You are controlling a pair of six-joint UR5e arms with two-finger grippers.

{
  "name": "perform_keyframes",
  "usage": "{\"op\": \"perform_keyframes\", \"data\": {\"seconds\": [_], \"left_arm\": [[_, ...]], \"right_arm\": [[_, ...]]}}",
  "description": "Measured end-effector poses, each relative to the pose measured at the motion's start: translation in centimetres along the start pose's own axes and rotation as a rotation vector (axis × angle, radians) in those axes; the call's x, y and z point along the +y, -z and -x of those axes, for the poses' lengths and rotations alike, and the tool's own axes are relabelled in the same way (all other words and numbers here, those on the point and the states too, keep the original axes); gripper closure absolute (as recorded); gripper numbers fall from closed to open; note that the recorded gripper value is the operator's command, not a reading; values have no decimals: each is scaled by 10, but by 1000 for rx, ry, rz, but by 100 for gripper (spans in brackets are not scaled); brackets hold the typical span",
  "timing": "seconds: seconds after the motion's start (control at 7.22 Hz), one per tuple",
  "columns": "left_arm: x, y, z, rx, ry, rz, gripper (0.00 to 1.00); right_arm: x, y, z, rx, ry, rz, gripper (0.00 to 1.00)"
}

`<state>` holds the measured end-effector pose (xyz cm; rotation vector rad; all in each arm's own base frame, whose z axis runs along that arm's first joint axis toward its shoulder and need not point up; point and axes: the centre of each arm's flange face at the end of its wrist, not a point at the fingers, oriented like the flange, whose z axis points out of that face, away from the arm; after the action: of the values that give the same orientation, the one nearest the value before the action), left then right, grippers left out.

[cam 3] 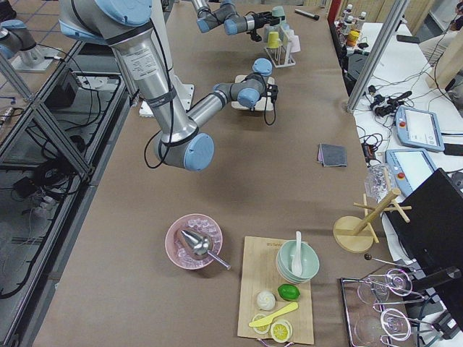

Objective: Pick up and place green cup on tray

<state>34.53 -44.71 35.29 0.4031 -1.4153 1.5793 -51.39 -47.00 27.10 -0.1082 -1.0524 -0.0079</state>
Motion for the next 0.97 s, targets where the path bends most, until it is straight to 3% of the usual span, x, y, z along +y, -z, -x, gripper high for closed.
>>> {"op": "perform_keyframes", "data": {"seconds": [0.28, 0.42, 0.55, 0.83, 0.97], "left_arm": [[28, 7, 14, -71, 258, -37, 93], [35, 13, 18, -113, 413, -93, 100], [38, 18, 20, -150, 559, -188, 100], [36, 29, 25, -211, 835, -424, 100], [31, 36, 28, -201, 996, -568, 100]], "right_arm": [[5, -11, 11, -13, -13, -3, 100], [6, -14, 12, -12, -14, -2, 24], [6, -16, 11, -9, -16, -3, 0], [2, -18, 6, 2, -19, -20, 0], [-2, -15, -1, 8, -20, -28, 0]]}}
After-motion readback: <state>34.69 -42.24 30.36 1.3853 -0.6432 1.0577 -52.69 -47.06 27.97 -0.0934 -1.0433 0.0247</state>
